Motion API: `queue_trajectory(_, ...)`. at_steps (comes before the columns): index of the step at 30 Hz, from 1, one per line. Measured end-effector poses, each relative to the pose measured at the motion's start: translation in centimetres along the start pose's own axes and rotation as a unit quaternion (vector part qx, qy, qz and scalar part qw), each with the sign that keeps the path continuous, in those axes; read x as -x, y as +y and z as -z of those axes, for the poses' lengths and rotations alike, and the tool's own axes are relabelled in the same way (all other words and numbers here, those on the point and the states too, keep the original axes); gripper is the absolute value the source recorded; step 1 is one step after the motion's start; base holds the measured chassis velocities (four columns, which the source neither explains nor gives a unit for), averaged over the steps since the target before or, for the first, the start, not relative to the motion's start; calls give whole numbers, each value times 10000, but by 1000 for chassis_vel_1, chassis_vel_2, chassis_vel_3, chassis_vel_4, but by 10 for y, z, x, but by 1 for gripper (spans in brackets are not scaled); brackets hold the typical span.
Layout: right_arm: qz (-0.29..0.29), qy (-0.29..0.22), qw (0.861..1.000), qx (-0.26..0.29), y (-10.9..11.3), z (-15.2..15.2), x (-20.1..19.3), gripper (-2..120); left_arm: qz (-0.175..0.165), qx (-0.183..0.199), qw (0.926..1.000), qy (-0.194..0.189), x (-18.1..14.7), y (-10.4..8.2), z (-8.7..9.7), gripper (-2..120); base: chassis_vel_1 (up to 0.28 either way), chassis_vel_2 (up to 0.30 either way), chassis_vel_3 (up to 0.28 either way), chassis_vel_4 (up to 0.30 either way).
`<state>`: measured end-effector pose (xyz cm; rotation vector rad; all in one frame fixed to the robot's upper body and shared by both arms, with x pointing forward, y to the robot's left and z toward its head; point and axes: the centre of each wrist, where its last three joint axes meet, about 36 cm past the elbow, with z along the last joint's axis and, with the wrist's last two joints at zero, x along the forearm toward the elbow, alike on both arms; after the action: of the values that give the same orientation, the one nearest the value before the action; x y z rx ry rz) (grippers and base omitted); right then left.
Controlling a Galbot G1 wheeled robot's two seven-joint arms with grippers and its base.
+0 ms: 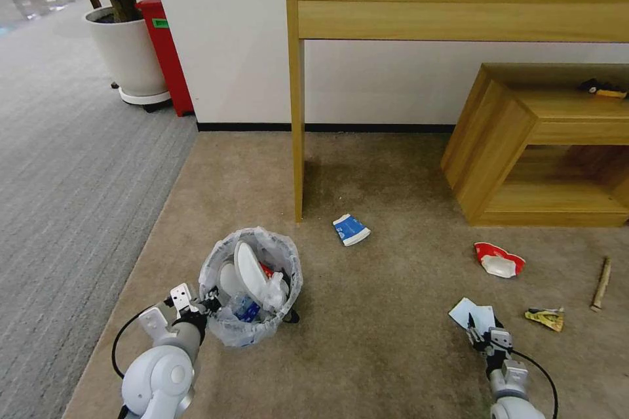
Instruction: Pick up the trash bin and place the garbage on the floor into it.
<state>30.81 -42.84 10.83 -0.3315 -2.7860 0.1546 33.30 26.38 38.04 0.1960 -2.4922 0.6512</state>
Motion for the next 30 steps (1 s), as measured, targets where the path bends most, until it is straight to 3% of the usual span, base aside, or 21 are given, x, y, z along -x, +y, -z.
queue_trajectory(6, 55, 15, 10000, -12, 1, -2, -2, 28, -3, -17, 10000, 4, -1, -1, -1, 0, 0, 0, 0, 0)
queue_trajectory(9, 77, 0, 10000, -10, 2, -4, -3, 12, -10, -29, 10000, 12, -1, -3, -3, 0, 0, 0, 0, 0)
queue_trajectory(13, 132, -42, 9999, -32, 3, -4, -3, 3, -3, -31, 10000, 2, -1, -4, -5, 0, 0, 0, 0, 0)
queue_trajectory(22, 527, -489, 9973, -121, 2, 14, 1, 0, 57, -28, 10000, 18, 1, -2, -7, 0, 0, 0, 0, 0)
queue_trajectory(26, 931, -930, 9912, -150, 2, 38, 7, 0, 99, -12, 9999, 15, 1, 2, -7, 0, 0, 0, 0, 0)
queue_trajectory(30, 1453, -1398, 9794, -53, 18, 69, 10, 0, 144, -23, 9999, 11, 2, 4, -7, 0, 0, 0, 0, 0)
